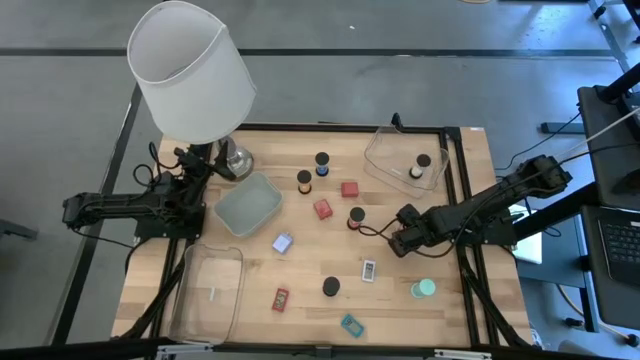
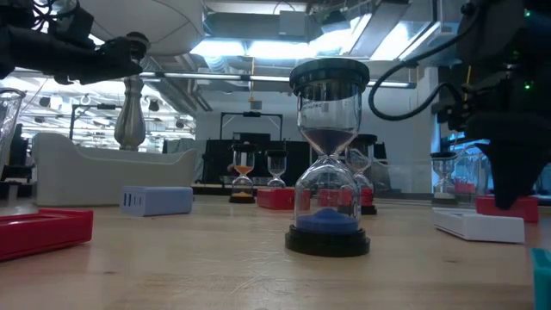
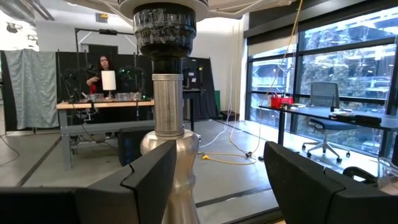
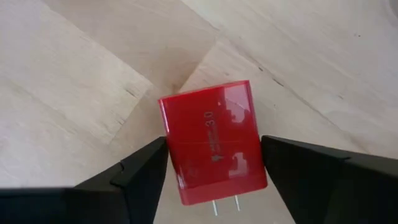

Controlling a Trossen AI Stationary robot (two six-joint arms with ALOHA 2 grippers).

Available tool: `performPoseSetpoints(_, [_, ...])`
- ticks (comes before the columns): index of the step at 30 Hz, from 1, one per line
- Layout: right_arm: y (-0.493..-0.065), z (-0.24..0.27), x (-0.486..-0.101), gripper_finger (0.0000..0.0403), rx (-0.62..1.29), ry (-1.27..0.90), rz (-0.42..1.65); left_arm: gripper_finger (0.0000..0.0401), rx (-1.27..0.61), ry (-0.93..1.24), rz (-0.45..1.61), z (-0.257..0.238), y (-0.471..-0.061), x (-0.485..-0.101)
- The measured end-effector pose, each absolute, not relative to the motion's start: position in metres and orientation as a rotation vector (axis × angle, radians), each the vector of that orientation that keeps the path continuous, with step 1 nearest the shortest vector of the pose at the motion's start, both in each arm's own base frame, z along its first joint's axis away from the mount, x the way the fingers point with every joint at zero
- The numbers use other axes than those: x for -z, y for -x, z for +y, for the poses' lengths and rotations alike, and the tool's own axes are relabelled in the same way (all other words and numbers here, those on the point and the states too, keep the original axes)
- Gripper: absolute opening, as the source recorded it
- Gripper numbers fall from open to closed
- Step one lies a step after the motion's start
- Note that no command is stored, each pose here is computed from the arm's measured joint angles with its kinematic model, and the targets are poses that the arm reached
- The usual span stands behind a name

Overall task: Pick & Place Office items
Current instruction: Put the right red charger adapter into the gray bin

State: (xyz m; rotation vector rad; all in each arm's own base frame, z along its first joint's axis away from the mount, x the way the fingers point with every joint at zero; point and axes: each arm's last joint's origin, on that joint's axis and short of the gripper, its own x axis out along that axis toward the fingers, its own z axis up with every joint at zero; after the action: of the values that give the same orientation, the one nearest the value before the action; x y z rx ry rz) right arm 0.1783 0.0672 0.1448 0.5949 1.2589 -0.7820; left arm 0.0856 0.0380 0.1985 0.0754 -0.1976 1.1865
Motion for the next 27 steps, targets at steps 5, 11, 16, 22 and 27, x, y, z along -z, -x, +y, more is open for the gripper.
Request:
performPoseSetpoints(5, [-0.180,0.068,-0.145,0.0233,0.775,-0.605,1.248,0.0240,-1.187,-0.075,-0.198,0.038,-0.086,-0.199])
performPoseSetpoints(11, [-0.182,0.068,-0.145,0.0222,0.786,-0.642,1.220,0.0240,-1.180,-0.076,-0.202,0.038,-0.086,-0.199])
performPoseSetpoints(16, [-0.184,0.069,-0.149,0.0219,0.805,-0.658,1.197,0.0240,-1.170,0.045,-0.359,0.037,-0.082,-0.208])
performPoseSetpoints(22, [-0.205,0.075,-0.180,0.0218,0.727,-0.555,1.093,0.0240,-0.954,0.180,-0.482,0.033,-0.086,-0.210])
performPoseSetpoints(27, [-0.226,0.078,-0.220,0.0217,0.664,-0.364,0.931,0.0240,-0.513,0.199,-0.540,0.023,-0.093,-0.224])
